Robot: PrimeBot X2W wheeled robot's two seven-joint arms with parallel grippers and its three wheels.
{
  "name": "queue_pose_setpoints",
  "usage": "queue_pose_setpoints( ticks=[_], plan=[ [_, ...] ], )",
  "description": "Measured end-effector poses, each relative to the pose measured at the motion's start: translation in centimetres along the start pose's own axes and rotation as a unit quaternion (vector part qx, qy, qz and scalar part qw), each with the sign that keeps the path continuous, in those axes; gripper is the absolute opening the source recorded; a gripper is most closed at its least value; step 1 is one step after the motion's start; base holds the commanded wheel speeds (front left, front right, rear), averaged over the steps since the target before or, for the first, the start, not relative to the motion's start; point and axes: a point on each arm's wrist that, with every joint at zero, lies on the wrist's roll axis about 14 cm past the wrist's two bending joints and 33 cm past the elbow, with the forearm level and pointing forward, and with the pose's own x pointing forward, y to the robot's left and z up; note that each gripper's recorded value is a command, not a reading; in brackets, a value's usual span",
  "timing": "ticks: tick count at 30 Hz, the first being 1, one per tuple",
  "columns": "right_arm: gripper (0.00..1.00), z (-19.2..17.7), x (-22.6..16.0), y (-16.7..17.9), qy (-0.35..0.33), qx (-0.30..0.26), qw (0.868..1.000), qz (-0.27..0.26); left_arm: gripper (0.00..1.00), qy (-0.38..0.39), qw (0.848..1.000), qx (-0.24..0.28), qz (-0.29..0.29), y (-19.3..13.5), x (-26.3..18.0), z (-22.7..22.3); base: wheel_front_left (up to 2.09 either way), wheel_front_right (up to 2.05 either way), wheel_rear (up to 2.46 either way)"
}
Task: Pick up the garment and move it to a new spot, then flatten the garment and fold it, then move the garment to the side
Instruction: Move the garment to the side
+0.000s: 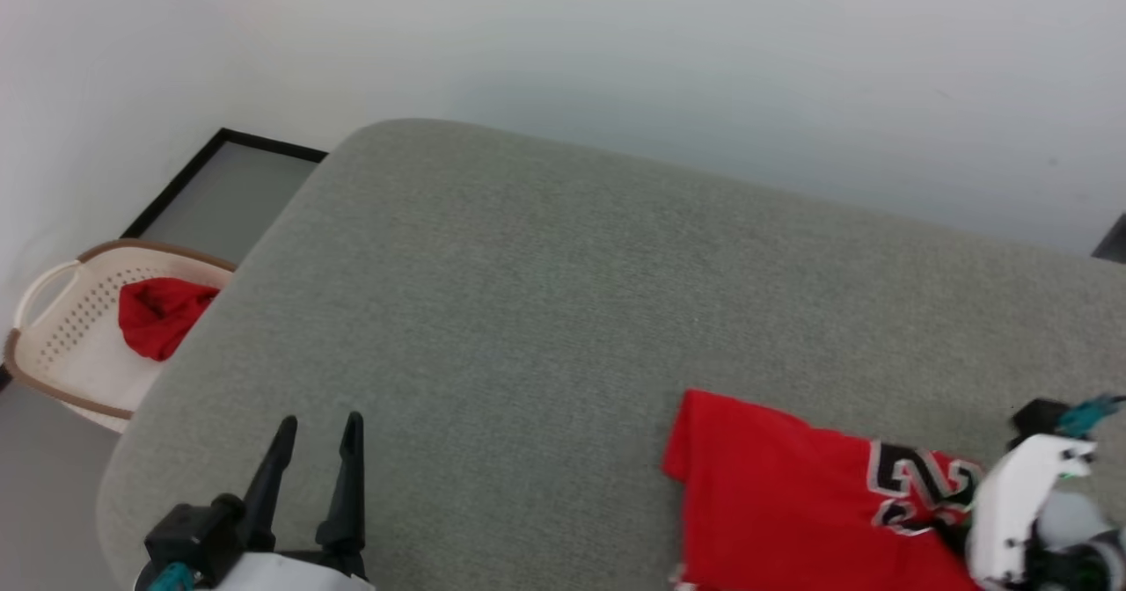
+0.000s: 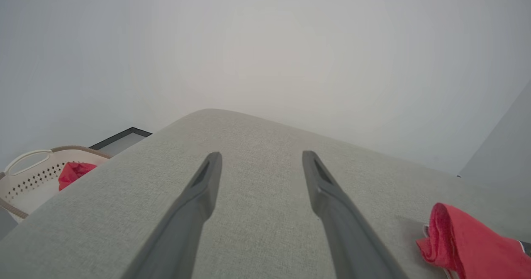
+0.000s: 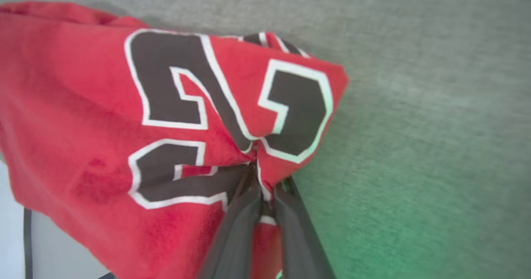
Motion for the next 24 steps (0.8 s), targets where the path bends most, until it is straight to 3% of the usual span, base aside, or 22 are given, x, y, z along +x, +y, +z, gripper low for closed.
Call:
queue_pose_setpoints(
  ticks=[14, 24],
  plan=[
    [0.0, 5.7, -5.6, -10.4, -0.061, -0.014, 0.99, -0.125, 1.0, 0.002, 0.998, 0.007, -0.061, -4.3, 4.0, -0.4, 0.0, 0.0, 0.0],
    [0.0, 9.5, -11.3, -18.4, -0.096, -0.064, 0.962, -0.246, 1.0, 0.022, 0.994, 0.007, -0.106, -7.7, 7.0, -2.3, 0.0, 0.0, 0.0]
  ],
)
